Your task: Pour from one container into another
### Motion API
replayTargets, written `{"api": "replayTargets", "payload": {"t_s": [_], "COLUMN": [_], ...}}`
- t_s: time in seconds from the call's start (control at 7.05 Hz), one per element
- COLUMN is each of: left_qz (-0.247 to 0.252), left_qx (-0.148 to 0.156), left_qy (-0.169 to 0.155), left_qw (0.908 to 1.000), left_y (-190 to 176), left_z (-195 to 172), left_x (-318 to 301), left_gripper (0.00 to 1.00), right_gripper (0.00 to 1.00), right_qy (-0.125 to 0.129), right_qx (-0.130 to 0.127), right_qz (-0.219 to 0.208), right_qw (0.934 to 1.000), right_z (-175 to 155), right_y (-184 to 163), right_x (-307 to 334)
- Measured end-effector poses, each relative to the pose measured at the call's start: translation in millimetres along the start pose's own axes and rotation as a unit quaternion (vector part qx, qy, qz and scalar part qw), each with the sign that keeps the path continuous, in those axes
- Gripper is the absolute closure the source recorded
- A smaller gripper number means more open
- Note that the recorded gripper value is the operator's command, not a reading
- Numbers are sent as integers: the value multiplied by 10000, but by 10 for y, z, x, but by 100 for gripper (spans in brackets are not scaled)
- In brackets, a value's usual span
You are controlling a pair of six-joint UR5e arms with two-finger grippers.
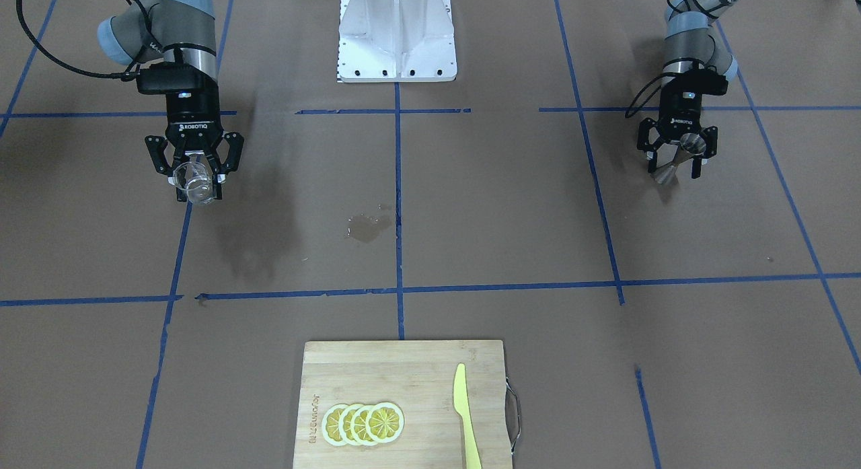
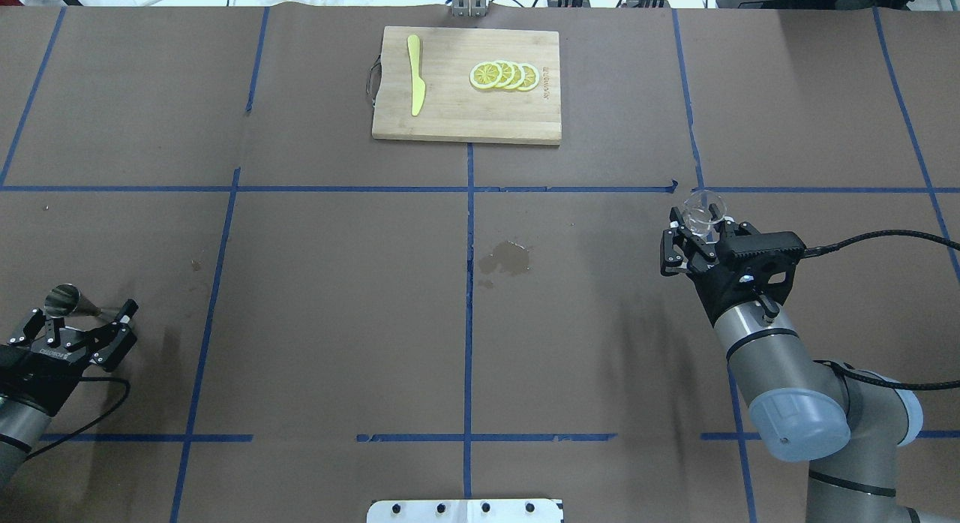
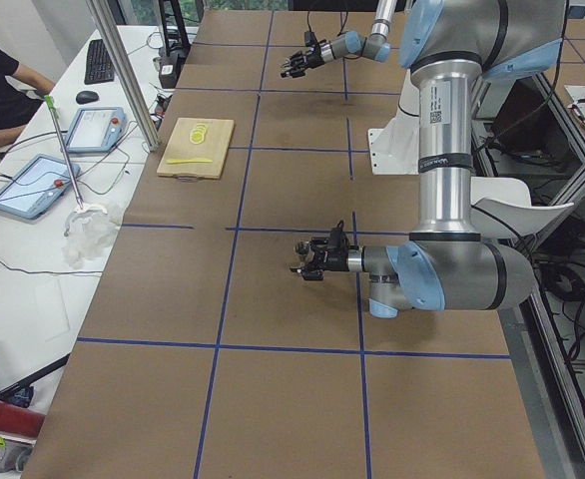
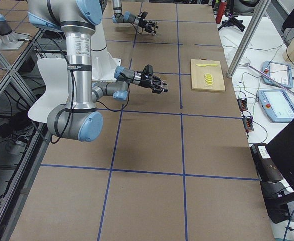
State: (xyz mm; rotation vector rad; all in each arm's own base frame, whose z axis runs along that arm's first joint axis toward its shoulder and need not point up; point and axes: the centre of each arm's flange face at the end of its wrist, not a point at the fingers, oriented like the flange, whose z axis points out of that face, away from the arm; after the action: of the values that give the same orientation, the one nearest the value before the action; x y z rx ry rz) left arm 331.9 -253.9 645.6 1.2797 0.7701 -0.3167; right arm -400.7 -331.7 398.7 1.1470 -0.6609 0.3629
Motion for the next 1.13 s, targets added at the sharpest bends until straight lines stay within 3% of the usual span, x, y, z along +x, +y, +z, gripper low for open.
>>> {"api": "replayTargets", "payload": {"t_s": [1.13], "left_qz": [-250], "left_qx": [52], "left_qy": [187], "left_qw": [9995], "left_y": [60], "left_z": [-321], "left_x": [-100], "left_gripper": [0], "right_gripper": [100], "right_qy": [-41], "right_qx": [42], "right_qz": [71], "right_qw": [10000], "right_z": [-39], "right_y": [-81], "right_x": [-34]}}
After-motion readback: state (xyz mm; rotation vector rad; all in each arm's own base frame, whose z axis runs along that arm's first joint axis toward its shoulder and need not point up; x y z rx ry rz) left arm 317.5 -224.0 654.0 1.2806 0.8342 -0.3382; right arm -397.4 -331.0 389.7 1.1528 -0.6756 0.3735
